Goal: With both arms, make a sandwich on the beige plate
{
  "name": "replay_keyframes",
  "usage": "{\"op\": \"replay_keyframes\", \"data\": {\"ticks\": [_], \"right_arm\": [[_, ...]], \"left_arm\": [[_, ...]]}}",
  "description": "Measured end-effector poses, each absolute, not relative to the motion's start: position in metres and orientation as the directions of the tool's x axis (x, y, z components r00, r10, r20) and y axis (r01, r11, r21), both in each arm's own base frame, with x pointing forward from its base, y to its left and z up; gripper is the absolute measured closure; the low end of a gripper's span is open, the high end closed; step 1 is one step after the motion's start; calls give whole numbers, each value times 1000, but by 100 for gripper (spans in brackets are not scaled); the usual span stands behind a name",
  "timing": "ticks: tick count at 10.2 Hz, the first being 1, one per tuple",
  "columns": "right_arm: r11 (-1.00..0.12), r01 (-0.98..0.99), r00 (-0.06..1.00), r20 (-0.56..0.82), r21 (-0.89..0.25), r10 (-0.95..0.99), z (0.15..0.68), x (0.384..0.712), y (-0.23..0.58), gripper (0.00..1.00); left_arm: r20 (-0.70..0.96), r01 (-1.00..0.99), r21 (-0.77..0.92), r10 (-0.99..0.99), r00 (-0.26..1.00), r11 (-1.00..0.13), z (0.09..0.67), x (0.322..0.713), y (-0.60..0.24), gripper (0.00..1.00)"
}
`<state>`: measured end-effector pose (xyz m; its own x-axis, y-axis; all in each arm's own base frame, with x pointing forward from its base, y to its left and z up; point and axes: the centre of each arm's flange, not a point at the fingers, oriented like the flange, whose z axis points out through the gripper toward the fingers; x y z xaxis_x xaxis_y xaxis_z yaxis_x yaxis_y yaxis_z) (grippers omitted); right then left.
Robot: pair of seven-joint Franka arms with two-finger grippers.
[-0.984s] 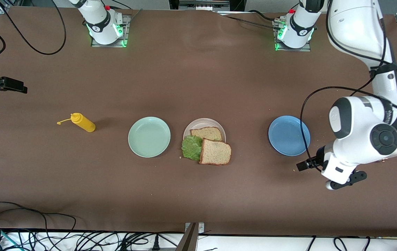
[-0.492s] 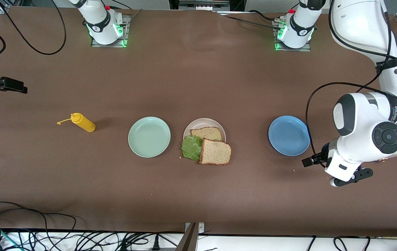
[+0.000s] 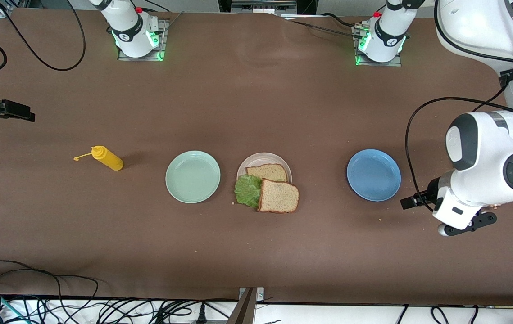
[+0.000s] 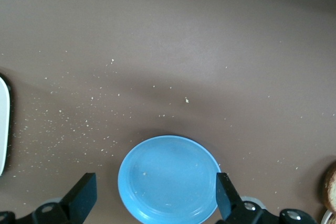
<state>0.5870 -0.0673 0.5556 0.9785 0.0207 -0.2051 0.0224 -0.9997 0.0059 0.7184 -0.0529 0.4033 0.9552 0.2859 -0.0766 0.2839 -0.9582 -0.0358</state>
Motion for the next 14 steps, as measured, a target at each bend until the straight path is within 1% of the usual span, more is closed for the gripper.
{"op": "replay_keyframes", "data": {"ticks": [7,10,14], "right_arm": [[-1000,23,979,-204,6,21,556,587,-67,0],[-1000,17,980,-199,6,15,556,588,-66,0],[-999,-31,980,-197,16,-34,556,588,-62,0]], "left_arm": [[-95,267,-37,270,958,-963,402,717,-49,0],[-124,179,-26,181,976,-983,407,712,-48,0],[-121,111,32,107,987,-993,465,695,-11,0]]}}
